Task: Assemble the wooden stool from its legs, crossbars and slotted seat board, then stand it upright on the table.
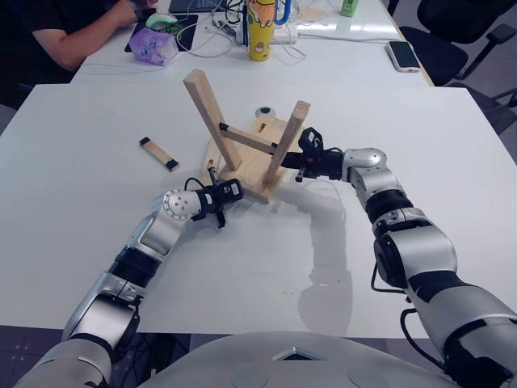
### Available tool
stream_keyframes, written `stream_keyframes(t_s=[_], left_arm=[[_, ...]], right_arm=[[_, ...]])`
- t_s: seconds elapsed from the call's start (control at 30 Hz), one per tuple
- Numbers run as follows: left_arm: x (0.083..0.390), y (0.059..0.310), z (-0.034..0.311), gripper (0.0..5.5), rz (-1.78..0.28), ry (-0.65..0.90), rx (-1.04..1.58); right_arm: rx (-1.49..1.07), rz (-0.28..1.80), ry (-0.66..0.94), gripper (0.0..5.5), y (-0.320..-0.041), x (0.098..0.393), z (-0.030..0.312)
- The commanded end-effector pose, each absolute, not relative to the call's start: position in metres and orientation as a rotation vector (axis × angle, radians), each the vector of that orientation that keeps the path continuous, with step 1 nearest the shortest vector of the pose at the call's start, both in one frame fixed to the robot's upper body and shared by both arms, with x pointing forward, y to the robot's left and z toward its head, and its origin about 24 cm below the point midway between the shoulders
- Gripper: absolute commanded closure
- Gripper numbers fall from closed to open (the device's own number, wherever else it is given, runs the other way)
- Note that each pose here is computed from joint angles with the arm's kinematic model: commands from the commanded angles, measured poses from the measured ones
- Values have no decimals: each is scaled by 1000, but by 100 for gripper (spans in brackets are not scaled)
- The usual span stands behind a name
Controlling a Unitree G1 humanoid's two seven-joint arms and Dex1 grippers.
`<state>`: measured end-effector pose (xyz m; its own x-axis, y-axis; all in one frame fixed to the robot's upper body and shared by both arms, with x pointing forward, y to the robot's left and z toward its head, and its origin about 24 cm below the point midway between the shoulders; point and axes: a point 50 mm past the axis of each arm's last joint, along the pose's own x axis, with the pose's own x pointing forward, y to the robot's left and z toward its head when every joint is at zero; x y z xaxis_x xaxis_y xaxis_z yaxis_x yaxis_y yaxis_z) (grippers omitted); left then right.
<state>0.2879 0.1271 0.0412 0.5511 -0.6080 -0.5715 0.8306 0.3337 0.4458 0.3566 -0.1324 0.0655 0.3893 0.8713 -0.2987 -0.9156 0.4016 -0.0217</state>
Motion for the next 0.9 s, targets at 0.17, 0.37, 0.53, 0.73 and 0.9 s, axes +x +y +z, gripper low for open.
stream_keyframes(t_s=[0.17,0.37,0.53,0.73,0.9], left_arm=[[297,125,45,549,-849,309,805],[306,126,52,549,-780,289,815],[308,129,55,549,-751,281,802],[305,129,54,549,-746,281,790],[305,127,53,549,-761,283,789]], right_arm=[[-196,1225,251,550,-111,350,60],[-251,1251,277,550,-116,349,63],[-307,1069,270,550,-135,358,64],[-330,744,145,550,-153,377,77],[-315,797,167,550,-149,374,72]])
